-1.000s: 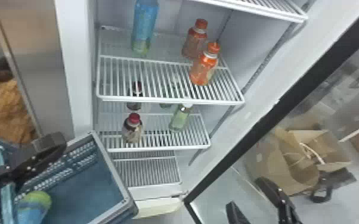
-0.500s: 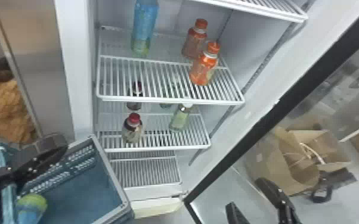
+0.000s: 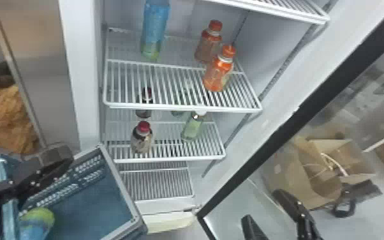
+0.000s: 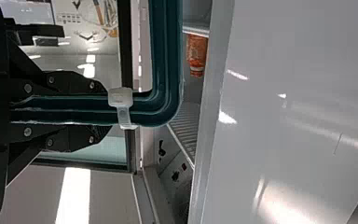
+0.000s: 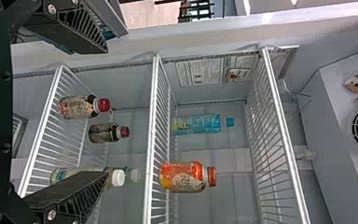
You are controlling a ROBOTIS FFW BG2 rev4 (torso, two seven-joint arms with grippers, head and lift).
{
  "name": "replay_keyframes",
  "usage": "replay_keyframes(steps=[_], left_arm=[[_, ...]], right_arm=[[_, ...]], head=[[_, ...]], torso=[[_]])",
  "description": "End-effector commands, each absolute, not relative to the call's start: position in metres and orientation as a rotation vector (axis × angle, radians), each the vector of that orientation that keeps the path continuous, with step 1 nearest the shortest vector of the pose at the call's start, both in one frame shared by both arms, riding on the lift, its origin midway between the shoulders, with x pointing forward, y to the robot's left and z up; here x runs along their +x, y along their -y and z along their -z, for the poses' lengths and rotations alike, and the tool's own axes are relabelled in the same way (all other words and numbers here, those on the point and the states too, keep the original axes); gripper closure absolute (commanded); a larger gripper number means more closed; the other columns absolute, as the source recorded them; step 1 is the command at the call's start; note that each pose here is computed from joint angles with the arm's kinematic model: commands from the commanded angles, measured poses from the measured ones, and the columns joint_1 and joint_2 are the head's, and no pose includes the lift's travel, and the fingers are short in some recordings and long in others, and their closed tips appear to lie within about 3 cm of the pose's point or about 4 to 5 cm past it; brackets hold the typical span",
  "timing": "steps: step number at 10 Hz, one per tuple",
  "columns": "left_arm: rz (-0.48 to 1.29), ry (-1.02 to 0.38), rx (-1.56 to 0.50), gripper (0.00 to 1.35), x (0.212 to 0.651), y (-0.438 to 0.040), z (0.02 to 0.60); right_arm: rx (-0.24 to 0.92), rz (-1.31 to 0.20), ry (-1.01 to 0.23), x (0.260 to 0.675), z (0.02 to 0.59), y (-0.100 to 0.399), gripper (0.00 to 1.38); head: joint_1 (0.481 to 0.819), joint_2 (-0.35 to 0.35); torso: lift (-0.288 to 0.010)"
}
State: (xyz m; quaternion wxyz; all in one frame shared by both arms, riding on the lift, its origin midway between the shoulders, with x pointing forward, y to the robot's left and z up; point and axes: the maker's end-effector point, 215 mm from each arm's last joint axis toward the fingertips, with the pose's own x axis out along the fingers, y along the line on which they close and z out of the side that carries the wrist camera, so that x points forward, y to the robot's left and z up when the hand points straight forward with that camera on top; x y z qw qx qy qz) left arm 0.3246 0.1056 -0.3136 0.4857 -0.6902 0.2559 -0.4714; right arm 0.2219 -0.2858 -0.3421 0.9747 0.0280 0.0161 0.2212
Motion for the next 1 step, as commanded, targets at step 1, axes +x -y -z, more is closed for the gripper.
replay_keyframes(steps=[1], left_arm=[[1.146,-0.623,-1.683,1.2,0.3239,-0.1053,0.3143]], right_arm=[[0.056,-0.448,-0.034,0.2225,0.3427,0.2847,0.11]], head=[[0.695,-0.35]], torso=[[-0.01]])
